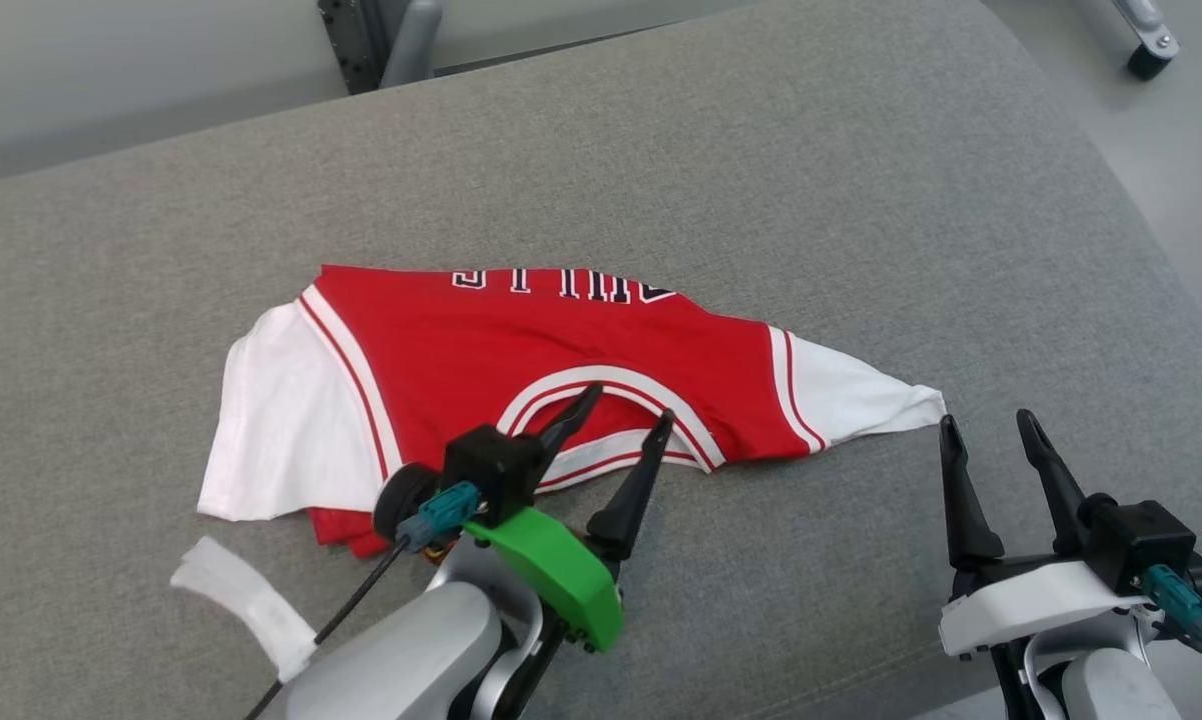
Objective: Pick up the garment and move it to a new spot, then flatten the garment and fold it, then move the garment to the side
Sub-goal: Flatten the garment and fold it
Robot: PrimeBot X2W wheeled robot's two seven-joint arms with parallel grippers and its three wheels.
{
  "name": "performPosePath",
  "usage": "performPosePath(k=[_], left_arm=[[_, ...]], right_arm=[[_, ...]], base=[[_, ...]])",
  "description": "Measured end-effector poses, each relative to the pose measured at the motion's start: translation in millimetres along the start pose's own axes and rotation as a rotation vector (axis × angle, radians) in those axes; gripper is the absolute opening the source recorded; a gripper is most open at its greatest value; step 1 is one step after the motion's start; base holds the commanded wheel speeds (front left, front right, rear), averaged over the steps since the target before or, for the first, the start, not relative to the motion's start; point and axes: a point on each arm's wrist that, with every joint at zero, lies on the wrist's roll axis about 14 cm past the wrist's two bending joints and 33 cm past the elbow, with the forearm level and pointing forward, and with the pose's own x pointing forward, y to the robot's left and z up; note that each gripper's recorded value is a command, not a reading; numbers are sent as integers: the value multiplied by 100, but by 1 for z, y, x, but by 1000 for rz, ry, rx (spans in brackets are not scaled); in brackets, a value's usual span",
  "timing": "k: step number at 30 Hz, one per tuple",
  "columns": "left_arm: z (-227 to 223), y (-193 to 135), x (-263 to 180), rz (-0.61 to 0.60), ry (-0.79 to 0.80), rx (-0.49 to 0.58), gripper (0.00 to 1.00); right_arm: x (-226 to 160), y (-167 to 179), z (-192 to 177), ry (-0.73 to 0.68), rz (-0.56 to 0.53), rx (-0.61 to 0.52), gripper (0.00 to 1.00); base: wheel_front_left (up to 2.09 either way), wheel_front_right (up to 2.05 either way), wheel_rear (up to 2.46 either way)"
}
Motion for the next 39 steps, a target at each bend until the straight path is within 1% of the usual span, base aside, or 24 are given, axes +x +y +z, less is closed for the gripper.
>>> performPosePath(k=[3, 5, 8, 11, 14, 18, 23, 30, 31, 32, 33, 34, 35, 36, 39], left_arm=[[6, 21, -22, 107, -34, 32, 100], [12, 40, -36, 187, -61, 73, 100], [11, 65, -61, 309, -76, 52, 100], [4, 83, -81, 390, -68, 53, 100], [-12, 102, -100, 459, -25, 46, 100], [-26, 111, -107, 480, 15, 34, 100], [-43, 117, -107, 479, 65, 4, 100], [-45, 123, -96, 467, 75, -2, 100], [-45, 122, -95, 463, 77, -3, 91], [-47, 121, -94, 458, 81, -6, 67], [-48, 121, -93, 454, 85, -7, 45], [-50, 121, -93, 454, 90, -8, 34], [-50, 121, -92, 453, 92, -7, 20], [-51, 121, -92, 450, 94, -8, 0], [-51, 120, -91, 444, 95, -10, 0]], right_arm=[[-2, 6, 2, -6, 22, -6, 100], [-1, 12, 4, -15, 40, -6, 100], [2, 21, 7, -27, 69, -6, 100], [4, 29, 8, -33, 94, -6, 100], [5, 35, 10, -38, 113, -4, 100], [6, 37, 9, -35, 117, -4, 100], [5, 35, 6, -28, 111, -6, 100], [2, 27, 5, -22, 87, -10, 100], [1, 26, 5, -21, 84, -11, 100], [1, 25, 5, -20, 81, -11, 100], [1, 24, 4, -19, 80, -11, 100], [0, 24, 4, -18, 78, -11, 100], [0, 23, 4, -18, 76, -11, 100], [0, 22, 4, -18, 74, -11, 100], [0, 22, 5, -20, 71, -10, 100]], base=[[0, 0, 0], [0, 0, 0], [0, 0, 0], [0, 0, 0], [0, 0, 0], [0, 0, 0], [0, 0, 0], [0, 0, 0], [0, 0, 0], [0, 0, 0], [0, 0, 0], [0, 0, 0], [0, 0, 0], [0, 0, 0], [0, 0, 0]])
